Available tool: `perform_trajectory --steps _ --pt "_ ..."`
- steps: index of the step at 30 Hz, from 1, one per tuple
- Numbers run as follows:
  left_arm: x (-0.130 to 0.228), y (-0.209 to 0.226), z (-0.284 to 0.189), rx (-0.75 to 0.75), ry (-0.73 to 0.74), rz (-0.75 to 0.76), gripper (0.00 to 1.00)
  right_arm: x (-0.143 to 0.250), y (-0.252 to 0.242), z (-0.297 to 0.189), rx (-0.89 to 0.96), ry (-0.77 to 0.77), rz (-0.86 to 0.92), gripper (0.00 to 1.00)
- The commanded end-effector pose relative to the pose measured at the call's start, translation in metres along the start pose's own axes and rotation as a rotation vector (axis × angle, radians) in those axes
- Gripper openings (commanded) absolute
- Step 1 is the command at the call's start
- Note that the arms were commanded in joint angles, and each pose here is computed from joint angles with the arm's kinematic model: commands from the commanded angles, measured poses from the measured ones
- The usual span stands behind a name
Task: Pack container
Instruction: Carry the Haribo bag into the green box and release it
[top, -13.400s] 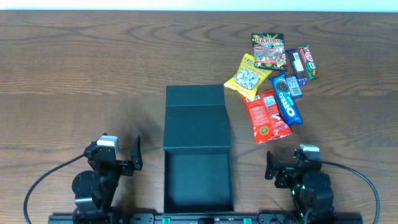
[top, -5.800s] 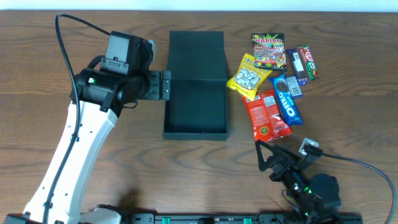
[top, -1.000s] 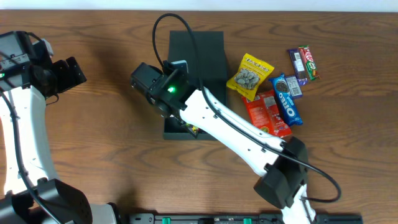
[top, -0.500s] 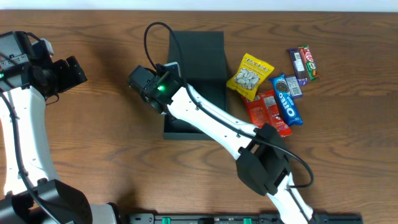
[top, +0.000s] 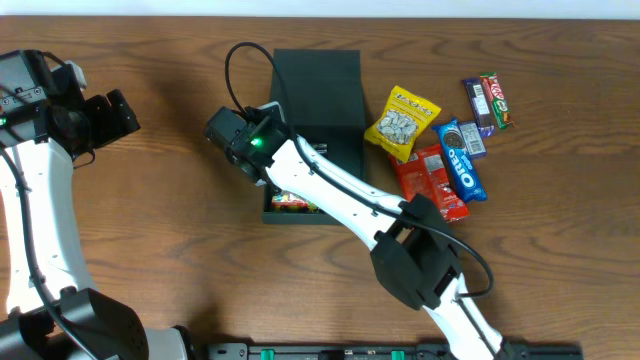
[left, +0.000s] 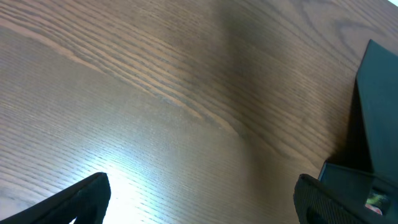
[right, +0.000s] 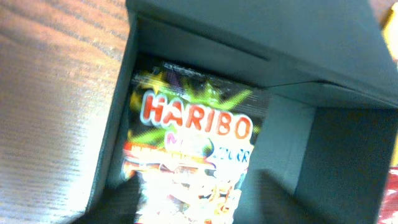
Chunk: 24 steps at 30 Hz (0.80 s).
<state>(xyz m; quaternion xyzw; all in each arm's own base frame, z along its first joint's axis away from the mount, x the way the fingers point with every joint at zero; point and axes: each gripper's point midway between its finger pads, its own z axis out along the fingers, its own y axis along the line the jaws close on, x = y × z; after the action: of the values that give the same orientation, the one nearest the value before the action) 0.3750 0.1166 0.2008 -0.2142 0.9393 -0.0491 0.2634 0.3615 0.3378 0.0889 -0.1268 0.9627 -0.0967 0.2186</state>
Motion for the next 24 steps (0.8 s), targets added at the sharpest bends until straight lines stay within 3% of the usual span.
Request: perform_trajectory --steps 1,4,5,6,9,10,11,13,14,17,21,24 --pt "-0.004 -0.002 -0.009 0.006 -0.026 0.018 0.95 -0.003 -0.001 -0.003 -0.020 0.003 -0.002 0.86" --pt "-0.004 -0.002 -0.009 0.005 -0.026 0.025 0.95 -0.011 -0.006 -0.018 -0.037 -0.025 0.014 0.85" --pt "-0.004 -0.002 -0.009 0.005 -0.026 0.025 0.95 -0.014 -0.009 -0.023 -0.043 -0.035 0.012 0.80" --pt "-0.004 -0.002 -0.009 0.005 -0.026 0.025 0.95 -0.018 -0.014 -0.029 -0.047 -0.045 0.011 0.66" --pt "-0.003 -0.002 -0.008 0.007 -0.020 0.026 0.95 -0.026 -0.041 -0.044 -0.037 -0.051 0.036 0.09" --pt "-0.001 -0.005 -0.008 0.021 -0.015 0.034 0.95 -0.029 -0.052 -0.048 -0.033 -0.052 0.055 0.03" --pt "0.000 -0.010 -0.008 0.045 -0.010 0.045 0.95 -0.034 -0.066 -0.053 -0.030 -0.058 0.082 0.05" --pt "0.004 -0.027 -0.007 0.130 0.003 0.071 0.95 -0.047 -0.098 -0.062 -0.021 -0.077 0.142 0.34" --pt "0.008 -0.042 -0.006 0.187 0.019 0.096 0.95 -0.055 -0.123 -0.066 -0.016 -0.090 0.177 0.43" --pt "0.022 -0.074 0.001 0.241 0.054 0.220 0.95 -0.067 -0.182 -0.053 0.004 -0.070 0.249 0.49" --pt "0.043 -0.122 0.016 0.305 0.103 0.375 0.95 -0.067 -0.215 -0.011 -0.179 0.036 0.332 0.50" --pt "0.053 -0.140 0.029 0.330 0.136 0.409 0.95 -0.064 -0.227 0.019 -0.339 0.096 0.431 0.52"
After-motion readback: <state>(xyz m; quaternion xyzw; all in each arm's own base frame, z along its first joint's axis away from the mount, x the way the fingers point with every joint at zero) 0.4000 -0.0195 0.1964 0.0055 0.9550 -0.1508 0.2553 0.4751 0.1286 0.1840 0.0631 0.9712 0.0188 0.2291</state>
